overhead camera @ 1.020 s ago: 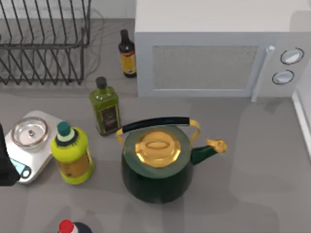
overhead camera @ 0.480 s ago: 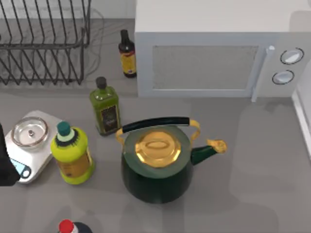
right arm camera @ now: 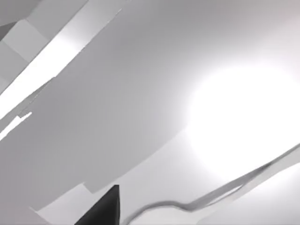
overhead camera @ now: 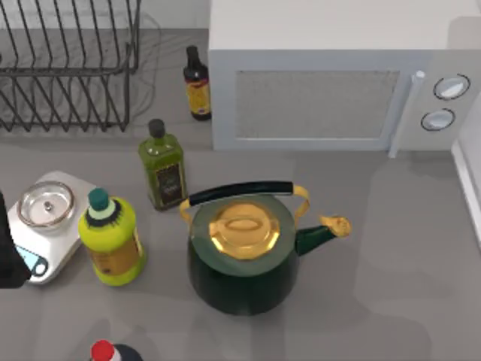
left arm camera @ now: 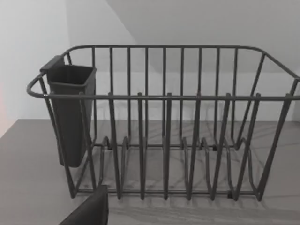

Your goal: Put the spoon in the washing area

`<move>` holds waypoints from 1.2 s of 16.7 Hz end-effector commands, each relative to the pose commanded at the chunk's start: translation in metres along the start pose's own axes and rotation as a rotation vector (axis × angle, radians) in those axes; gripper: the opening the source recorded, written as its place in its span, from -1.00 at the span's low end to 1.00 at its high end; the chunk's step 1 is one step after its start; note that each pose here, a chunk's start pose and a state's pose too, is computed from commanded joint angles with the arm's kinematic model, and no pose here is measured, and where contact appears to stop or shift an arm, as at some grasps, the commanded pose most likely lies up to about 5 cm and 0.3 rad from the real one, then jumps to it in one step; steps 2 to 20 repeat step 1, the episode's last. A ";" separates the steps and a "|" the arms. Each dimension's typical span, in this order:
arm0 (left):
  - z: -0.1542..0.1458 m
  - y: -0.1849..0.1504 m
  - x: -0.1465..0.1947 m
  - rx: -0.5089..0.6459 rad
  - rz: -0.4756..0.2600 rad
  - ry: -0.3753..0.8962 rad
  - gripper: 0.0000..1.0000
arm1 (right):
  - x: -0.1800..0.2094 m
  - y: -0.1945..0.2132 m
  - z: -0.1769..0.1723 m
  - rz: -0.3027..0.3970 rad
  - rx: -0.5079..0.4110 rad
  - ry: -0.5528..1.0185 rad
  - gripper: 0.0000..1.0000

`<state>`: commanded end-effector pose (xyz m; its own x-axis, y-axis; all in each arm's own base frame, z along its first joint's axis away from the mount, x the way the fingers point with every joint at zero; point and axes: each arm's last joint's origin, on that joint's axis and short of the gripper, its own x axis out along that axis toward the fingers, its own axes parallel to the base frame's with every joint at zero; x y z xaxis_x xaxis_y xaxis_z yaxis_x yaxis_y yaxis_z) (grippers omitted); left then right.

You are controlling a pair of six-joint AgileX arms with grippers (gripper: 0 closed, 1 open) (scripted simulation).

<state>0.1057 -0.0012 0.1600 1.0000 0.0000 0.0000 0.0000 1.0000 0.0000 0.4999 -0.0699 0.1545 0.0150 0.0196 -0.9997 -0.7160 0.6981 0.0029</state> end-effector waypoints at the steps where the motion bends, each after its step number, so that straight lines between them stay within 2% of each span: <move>1: 0.000 0.000 0.000 0.000 0.000 0.000 1.00 | 0.000 0.000 0.000 0.000 0.000 0.000 1.00; 20: 0.000 0.000 0.000 0.000 0.000 0.000 1.00 | 0.000 0.000 0.000 0.000 0.000 0.000 1.00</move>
